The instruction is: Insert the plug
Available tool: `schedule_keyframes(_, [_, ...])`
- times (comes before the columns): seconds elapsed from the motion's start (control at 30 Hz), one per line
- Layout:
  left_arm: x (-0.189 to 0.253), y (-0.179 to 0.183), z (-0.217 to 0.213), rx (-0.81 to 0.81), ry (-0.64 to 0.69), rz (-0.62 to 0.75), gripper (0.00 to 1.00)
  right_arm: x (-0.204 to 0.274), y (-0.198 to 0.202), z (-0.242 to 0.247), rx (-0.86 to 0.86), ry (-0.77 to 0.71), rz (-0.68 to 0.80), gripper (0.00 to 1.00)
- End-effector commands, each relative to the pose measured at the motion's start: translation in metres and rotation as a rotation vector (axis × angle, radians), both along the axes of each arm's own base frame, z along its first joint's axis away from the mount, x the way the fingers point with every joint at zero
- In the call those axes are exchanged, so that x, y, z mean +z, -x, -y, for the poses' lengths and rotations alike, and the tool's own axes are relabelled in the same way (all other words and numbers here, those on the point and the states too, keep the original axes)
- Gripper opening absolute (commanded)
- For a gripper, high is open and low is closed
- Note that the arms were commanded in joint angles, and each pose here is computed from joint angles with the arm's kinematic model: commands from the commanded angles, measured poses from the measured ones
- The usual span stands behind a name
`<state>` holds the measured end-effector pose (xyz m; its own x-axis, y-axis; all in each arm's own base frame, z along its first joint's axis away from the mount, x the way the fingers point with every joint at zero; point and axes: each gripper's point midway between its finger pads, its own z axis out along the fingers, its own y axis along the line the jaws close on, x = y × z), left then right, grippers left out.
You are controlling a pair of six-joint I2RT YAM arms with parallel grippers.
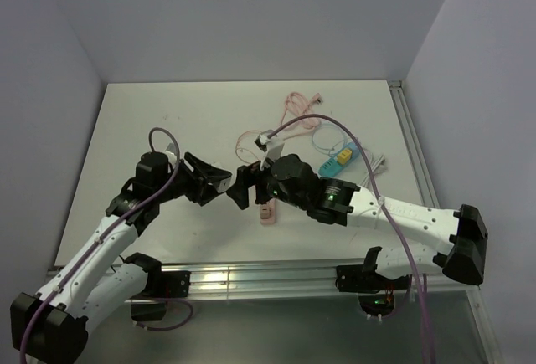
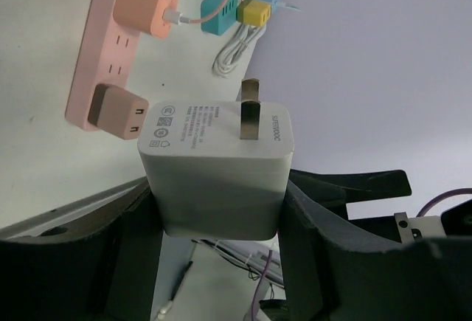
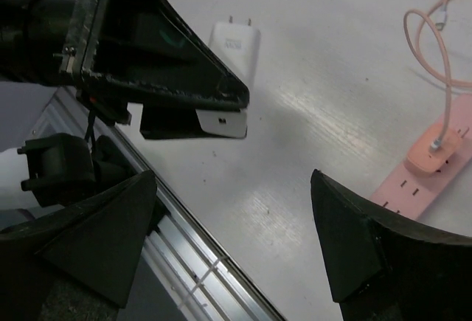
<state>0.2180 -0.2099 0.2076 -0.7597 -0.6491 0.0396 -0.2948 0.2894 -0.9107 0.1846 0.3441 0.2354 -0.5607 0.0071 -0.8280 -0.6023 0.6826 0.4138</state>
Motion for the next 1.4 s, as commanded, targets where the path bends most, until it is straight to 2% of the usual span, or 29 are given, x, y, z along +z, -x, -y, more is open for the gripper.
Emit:
schedule_keyframes(0.0, [0.04, 0.003, 0.011, -0.033, 0.073, 0.021, 0.0, 0.029, -0.011, -0.016, 0.004, -0.067, 0.048, 0.91])
schedule_keyframes(0.17, [0.047, 0.012, 0.02, -0.057, 0.166, -0.041, 0.0, 0.034, -0.016, -0.028, -0.019, -0.157, 0.044, 0.88])
schedule_keyframes(0.33, [0.049, 0.02, 0.029, -0.09, 0.199, -0.069, 0.0, 0.036, -0.026, -0.034, -0.068, -0.188, 0.046, 0.84])
schedule_keyframes(0.5, [0.052, 0.026, 0.037, -0.112, 0.211, -0.08, 0.0, 0.022, -0.029, -0.043, -0.063, -0.132, 0.008, 0.79])
schedule_keyframes(0.53, [0.055, 0.026, 0.039, -0.115, 0.223, -0.071, 0.0, 0.021, -0.029, -0.044, -0.067, -0.138, 0.006, 0.75])
schedule_keyframes(0.57, [0.057, 0.026, 0.04, -0.118, 0.23, -0.066, 0.0, 0.019, -0.028, -0.044, -0.065, -0.141, 0.002, 0.69])
schedule_keyframes(0.67, [0.066, 0.028, 0.046, -0.154, 0.247, -0.014, 0.0, 0.006, -0.03, -0.04, -0.095, -0.113, -0.023, 0.0])
schedule_keyframes(0.73, [0.069, 0.024, 0.046, -0.174, 0.18, 0.08, 0.24, -0.001, -0.03, -0.034, -0.124, -0.084, -0.048, 0.0])
schedule_keyframes(0.8, [0.059, 0.019, 0.041, -0.191, 0.05, 0.16, 0.6, -0.009, -0.029, -0.025, -0.15, -0.068, -0.064, 0.0])
schedule_keyframes(0.83, [0.065, 0.017, 0.037, -0.177, 0.001, 0.173, 0.66, -0.015, -0.029, -0.018, -0.181, -0.053, -0.078, 0.0])
schedule_keyframes(0.87, [0.056, 0.002, 0.025, -0.09, -0.089, 0.173, 0.73, -0.014, -0.028, -0.01, -0.202, -0.053, -0.082, 0.0])
schedule_keyframes(0.9, [0.047, 0.002, 0.017, -0.073, -0.155, 0.161, 0.77, -0.022, -0.028, -0.003, -0.226, -0.034, -0.096, 0.0])
schedule_keyframes(0.93, [0.049, -0.003, 0.01, -0.057, -0.216, 0.218, 0.88, -0.025, -0.027, 0.004, -0.264, -0.035, -0.12, 0.0])
schedule_keyframes(1.0, [0.051, -0.012, -0.005, 0.01, -0.288, 0.283, 0.91, -0.033, -0.026, 0.024, -0.319, 0.007, -0.135, 0.0])
schedule_keyframes(1.03, [0.049, -0.012, -0.008, 0.016, -0.298, 0.301, 0.99, -0.039, -0.024, 0.031, -0.341, 0.034, -0.153, 0.0])
schedule_keyframes(1.17, [0.062, -0.016, -0.016, 0.048, -0.321, 0.454, 0.99, -0.038, -0.026, 0.062, -0.48, 0.054, -0.208, 0.0])
schedule_keyframes(1.2, [0.066, -0.012, -0.015, 0.017, -0.342, 0.527, 0.99, -0.027, -0.029, 0.063, -0.501, 0.031, -0.229, 0.0])
schedule_keyframes(1.27, [0.067, -0.016, -0.016, 0.014, -0.383, 0.594, 0.99, -0.029, -0.033, 0.078, -0.575, 0.057, -0.323, 0.0])
schedule_keyframes(1.3, [0.068, -0.012, -0.009, -0.028, -0.42, 0.651, 1.0, -0.01, -0.035, 0.073, -0.562, 0.008, -0.371, 0.0])
schedule_keyframes(1.37, [0.078, -0.017, -0.007, 0.019, -0.468, 0.71, 1.0, -0.001, -0.047, 0.083, -0.624, -0.019, -0.426, 0.0])
